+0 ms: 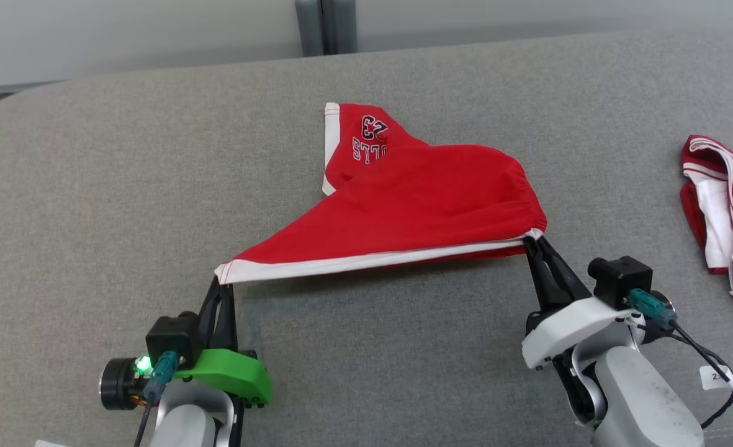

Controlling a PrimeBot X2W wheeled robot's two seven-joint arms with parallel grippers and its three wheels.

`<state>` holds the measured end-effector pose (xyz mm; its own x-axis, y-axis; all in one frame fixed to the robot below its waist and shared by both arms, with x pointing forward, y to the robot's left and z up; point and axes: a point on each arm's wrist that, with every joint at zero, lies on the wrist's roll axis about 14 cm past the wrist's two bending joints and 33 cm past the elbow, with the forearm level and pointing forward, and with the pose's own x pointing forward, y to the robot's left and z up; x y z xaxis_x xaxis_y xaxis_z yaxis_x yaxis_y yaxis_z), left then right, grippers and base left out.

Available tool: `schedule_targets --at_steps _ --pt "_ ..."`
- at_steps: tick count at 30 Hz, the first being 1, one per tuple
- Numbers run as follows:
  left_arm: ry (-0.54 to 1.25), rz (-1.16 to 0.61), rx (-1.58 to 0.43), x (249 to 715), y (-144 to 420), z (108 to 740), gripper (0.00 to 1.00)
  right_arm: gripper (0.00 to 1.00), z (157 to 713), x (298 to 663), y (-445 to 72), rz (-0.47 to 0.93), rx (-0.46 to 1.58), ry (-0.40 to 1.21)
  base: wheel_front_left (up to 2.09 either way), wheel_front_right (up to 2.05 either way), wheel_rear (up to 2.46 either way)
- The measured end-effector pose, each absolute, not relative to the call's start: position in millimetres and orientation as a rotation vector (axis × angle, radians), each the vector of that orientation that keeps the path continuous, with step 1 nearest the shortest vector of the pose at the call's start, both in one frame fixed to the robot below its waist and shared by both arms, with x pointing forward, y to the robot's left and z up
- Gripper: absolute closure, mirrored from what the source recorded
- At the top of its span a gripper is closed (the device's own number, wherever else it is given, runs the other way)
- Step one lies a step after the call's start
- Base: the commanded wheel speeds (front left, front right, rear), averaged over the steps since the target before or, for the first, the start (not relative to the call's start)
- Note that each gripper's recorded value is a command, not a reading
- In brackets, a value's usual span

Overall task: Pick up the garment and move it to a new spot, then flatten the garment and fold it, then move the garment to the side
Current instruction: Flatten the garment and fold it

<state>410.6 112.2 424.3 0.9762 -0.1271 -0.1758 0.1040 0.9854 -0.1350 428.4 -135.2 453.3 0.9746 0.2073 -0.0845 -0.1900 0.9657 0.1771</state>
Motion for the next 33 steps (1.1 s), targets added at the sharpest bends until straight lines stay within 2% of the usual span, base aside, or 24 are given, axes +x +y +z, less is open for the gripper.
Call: schedule_targets --at_steps 10,15,18,21,26,33 --pt "-0.239 -0.120 -0.039 427.7 136.2 566.3 1.00 1.00 573.6 419.5 -130.7 0.288 0.151 -0.229 0.00 0.00 0.00" --pt "-0.509 -0.125 0.071 444.1 150.0 667.3 1.00 1.00 660.7 427.2 -126.6 0.353 0.106 -0.449 0.00 0.00 0.00" --pt "-0.608 -0.107 0.128 456.3 159.5 709.0 1.00 1.00 700.1 438.7 -121.9 0.383 0.082 -0.526 0.00 0.00 0.00" --pt "-0.638 -0.099 0.174 477.4 165.6 730.2 1.00 1.00 731.5 457.0 -118.6 0.398 0.026 -0.575 0.00 0.00 0.00" --pt "-0.642 -0.093 0.214 524.7 164.9 750.2 1.00 1.00 766.6 507.3 -128.6 0.345 -0.016 -0.608 0.00 0.00 0.00" --pt "-0.579 -0.060 0.222 592.0 165.2 736.2 1.00 1.00 754.3 589.5 -131.6 0.287 -0.068 -0.552 0.00 0.00 0.00"
